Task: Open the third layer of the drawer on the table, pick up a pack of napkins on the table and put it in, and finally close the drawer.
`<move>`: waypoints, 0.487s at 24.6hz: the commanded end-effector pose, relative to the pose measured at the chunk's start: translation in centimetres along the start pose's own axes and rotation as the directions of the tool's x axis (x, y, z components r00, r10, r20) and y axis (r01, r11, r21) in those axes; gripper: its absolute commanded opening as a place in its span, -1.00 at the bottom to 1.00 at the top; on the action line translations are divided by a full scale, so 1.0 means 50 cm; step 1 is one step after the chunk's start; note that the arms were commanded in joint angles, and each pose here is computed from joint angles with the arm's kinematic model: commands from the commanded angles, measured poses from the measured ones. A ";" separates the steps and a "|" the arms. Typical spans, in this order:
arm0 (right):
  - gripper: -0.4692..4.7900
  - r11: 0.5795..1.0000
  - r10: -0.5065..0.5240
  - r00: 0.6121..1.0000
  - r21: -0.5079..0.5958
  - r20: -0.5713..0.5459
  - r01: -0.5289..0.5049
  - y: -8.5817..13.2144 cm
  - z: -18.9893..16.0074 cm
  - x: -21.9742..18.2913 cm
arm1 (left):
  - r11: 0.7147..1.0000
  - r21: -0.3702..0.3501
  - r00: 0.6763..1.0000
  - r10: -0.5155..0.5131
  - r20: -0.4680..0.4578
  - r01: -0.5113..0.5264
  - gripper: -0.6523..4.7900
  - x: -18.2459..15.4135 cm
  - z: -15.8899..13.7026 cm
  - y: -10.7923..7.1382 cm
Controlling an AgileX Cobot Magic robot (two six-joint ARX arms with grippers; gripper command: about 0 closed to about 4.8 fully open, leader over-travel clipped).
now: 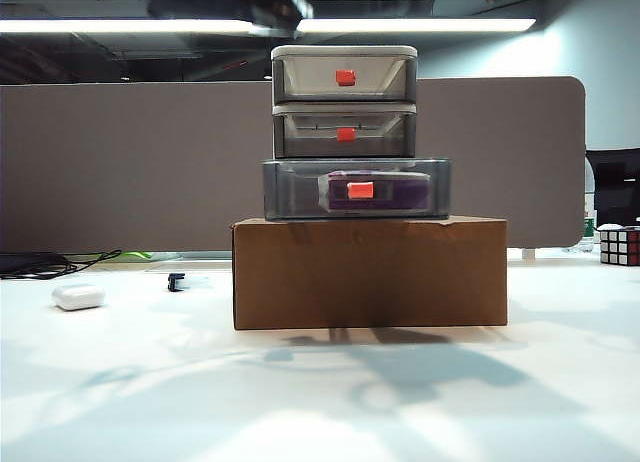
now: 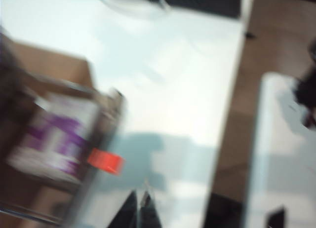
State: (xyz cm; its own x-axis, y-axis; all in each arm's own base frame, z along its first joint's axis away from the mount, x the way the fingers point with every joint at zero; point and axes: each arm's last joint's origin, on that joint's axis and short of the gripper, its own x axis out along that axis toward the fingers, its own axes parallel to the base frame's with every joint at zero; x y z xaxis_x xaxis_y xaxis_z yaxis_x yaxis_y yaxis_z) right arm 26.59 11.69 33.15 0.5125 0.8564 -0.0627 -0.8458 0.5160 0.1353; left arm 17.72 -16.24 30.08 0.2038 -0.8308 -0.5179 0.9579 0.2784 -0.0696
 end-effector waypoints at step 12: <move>-0.84 1.000 -0.002 0.999 0.029 -0.039 0.003 -0.112 0.035 0.153 | 0.992 -0.116 0.986 -0.070 -0.154 0.053 -0.78 0.134 -0.056 0.059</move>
State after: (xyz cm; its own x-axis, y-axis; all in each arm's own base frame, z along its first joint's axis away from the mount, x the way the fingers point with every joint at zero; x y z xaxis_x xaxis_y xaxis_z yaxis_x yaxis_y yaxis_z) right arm 35.52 15.23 33.51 0.5088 0.8544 -0.1053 -0.8377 0.5196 0.1680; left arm 21.14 -19.38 23.76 0.0825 -0.7520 -0.6540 0.9313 0.2918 -0.2181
